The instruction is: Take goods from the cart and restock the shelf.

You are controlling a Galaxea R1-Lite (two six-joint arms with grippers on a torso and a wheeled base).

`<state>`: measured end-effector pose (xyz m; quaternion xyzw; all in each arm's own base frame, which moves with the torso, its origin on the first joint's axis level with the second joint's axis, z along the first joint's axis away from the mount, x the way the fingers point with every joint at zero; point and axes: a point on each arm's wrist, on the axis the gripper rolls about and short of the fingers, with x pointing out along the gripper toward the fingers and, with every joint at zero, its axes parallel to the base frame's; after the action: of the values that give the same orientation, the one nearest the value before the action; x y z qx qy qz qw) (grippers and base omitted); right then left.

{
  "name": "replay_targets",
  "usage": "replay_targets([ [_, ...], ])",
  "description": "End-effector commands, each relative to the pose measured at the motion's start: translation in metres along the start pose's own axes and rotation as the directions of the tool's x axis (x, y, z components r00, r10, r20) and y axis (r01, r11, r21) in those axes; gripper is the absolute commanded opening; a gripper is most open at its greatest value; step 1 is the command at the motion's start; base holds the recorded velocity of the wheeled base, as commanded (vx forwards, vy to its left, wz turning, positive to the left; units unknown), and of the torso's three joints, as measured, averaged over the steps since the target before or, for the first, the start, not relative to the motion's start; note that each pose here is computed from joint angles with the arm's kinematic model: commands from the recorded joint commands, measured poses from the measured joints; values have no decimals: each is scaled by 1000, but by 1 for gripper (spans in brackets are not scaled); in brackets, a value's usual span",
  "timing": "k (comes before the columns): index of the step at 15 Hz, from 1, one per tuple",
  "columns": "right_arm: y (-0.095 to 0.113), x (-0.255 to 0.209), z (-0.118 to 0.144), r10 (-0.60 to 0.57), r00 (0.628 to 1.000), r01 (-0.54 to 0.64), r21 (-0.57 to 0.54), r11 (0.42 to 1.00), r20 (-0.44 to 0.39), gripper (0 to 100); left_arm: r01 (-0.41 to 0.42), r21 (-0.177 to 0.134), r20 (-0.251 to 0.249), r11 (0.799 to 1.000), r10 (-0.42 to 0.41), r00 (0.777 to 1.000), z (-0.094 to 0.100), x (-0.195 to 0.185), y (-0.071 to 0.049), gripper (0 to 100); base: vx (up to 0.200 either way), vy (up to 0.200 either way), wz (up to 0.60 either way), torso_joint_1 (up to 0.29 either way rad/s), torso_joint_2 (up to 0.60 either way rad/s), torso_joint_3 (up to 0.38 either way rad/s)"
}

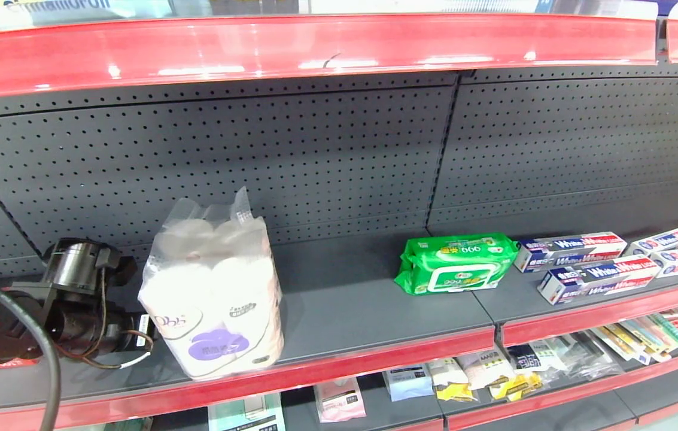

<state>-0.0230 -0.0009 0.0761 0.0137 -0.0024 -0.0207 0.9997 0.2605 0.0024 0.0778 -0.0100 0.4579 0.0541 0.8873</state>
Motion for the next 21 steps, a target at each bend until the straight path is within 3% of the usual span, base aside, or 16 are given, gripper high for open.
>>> replay_targets([
  [1,0,0,0,0,1000,0,0,1000,-1,100,-23,-21,53,1000,24,998,4,-14,12,100,0,0,0,0,0,0],
  [4,0,0,0,0,1000,0,0,1000,-1,100,-63,-3,143,998,63,988,-4,-49,32,100,0,0,0,0,0,0],
  [5,0,0,0,0,1000,0,0,1000,-1,100,-59,-12,183,998,61,981,-13,-66,34,100,0,0,0,0,0,0],
  [7,0,0,0,0,1000,0,0,1000,-1,100,-28,-3,281,1000,28,959,-39,-102,33,100,0,0,0,0,0,0],
  [9,0,0,0,0,1000,0,0,1000,-1,100,8,40,386,999,-23,922,-65,-130,30,100,0,0,0,0,0,0],
  [10,0,0,0,-1,1000,1,0,1000,-1,100,34,93,503,995,-76,861,-95,-156,27,100,0,0,0,0,0,0],
  [11,0,0,0,0,1000,0,0,1000,0,100,64,130,587,990,-128,799,-117,-172,25,100,0,0,0,0,0,0],
  [12,0,0,0,0,1000,0,0,1000,-1,100,94,169,624,981,-180,761,-137,-179,23,100,0,0,0,0,0,0],
  [13,0,0,0,0,1000,0,0,1000,-1,100,116,204,640,972,-222,736,-158,-183,22,100,0,0,0,0,0,0],
  [14,0,0,0,-1,1000,1,0,1000,-1,100,129,222,648,967,-245,721,-177,-183,22,100,0,0,0,0,0,0],
  [15,0,0,0,-1,1000,1,0,1000,-1,100,135,230,691,964,-260,675,-203,-185,23,100,0,0,0,0,0,0],
  [16,0,0,0,0,1000,0,0,1000,-1,100,137,242,714,960,-272,645,-219,-185,24,100,0,0,0,0,0,0],
  [18,0,0,0,0,1000,0,0,1000,-1,100,128,254,733,959,-277,621,-234,-182,25,100,0,0,0,0,0,0],
  [20,0,0,0,-1,1000,1,0,1000,-1,100,80,185,742,979,-193,642,-234,-178,27,100,0,0,0,0,0,0],
  [21,0,0,0,-1,1000,1,0,1000,-1,100,100,166,743,981,-191,641,-234,-177,27,100,0,0,0,0,0,0],
])
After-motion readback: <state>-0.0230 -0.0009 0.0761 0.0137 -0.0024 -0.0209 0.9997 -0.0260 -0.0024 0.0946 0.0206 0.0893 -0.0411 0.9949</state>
